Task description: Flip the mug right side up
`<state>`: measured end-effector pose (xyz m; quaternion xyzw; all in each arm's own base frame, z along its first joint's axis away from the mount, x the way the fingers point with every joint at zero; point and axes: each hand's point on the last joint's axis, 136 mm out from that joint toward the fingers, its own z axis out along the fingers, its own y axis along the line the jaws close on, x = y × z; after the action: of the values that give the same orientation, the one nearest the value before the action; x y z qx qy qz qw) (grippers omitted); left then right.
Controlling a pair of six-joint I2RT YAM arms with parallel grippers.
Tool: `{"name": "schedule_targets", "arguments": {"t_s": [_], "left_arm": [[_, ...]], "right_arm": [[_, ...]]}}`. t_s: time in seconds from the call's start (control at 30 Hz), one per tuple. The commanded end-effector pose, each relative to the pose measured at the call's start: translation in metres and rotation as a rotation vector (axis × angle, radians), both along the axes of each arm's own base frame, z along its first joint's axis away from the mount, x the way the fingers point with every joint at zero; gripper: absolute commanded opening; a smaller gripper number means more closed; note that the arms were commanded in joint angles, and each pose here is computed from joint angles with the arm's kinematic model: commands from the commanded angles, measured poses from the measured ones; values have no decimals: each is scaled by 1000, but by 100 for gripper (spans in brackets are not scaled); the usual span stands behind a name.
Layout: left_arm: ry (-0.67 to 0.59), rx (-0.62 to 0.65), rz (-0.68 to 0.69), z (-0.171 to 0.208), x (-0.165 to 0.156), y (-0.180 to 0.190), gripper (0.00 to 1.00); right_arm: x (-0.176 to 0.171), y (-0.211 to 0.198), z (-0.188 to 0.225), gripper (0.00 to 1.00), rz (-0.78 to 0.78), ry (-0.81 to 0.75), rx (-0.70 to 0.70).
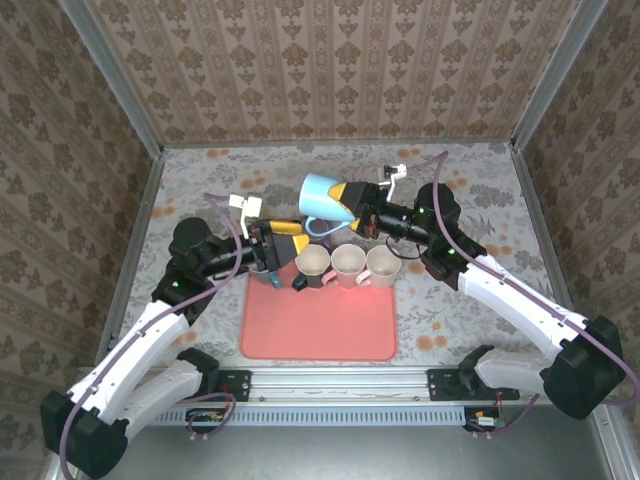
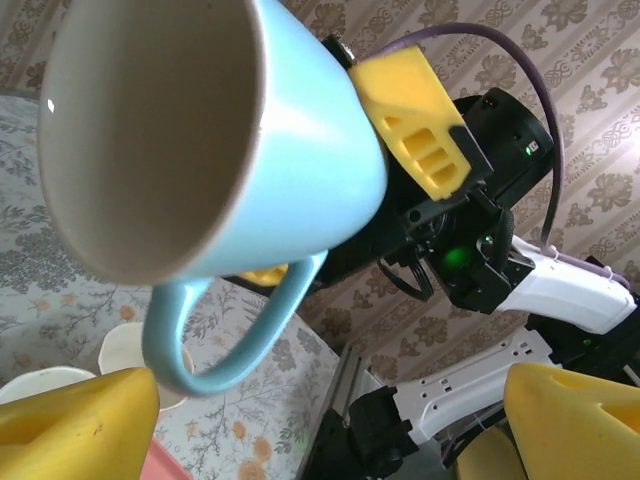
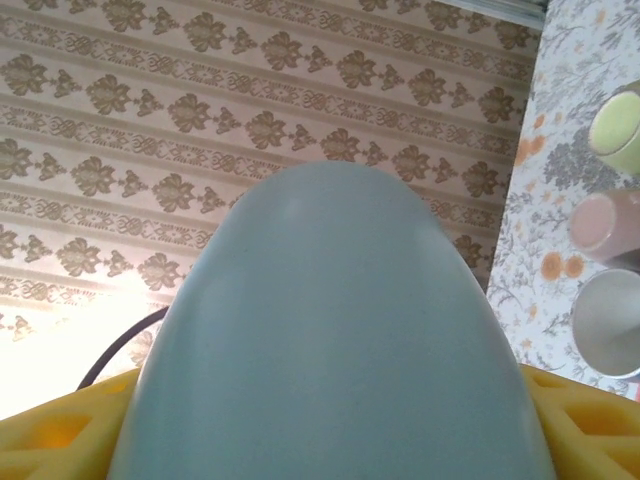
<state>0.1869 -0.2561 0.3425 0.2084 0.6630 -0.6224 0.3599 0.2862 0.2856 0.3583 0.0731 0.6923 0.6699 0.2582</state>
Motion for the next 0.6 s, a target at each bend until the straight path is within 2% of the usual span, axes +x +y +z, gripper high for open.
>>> {"name": "schedule_targets", "arguments": {"t_s": [0.0, 0.33, 0.43, 0.57], "left_arm": [[-53, -39, -55, 16, -3, -5, 89], [-33, -23, -68, 6, 10, -16, 80], [-48, -43, -93, 13, 10, -20, 72], [-93, -91, -140, 26, 3, -22, 56]], "right_arm": [[-25, -8, 56, 32, 39, -147, 136], [-39, -11, 63, 32, 54, -160, 151], [-43, -7, 64, 32, 74, -158, 158], [-47, -1, 63, 31, 102, -157, 161]]}}
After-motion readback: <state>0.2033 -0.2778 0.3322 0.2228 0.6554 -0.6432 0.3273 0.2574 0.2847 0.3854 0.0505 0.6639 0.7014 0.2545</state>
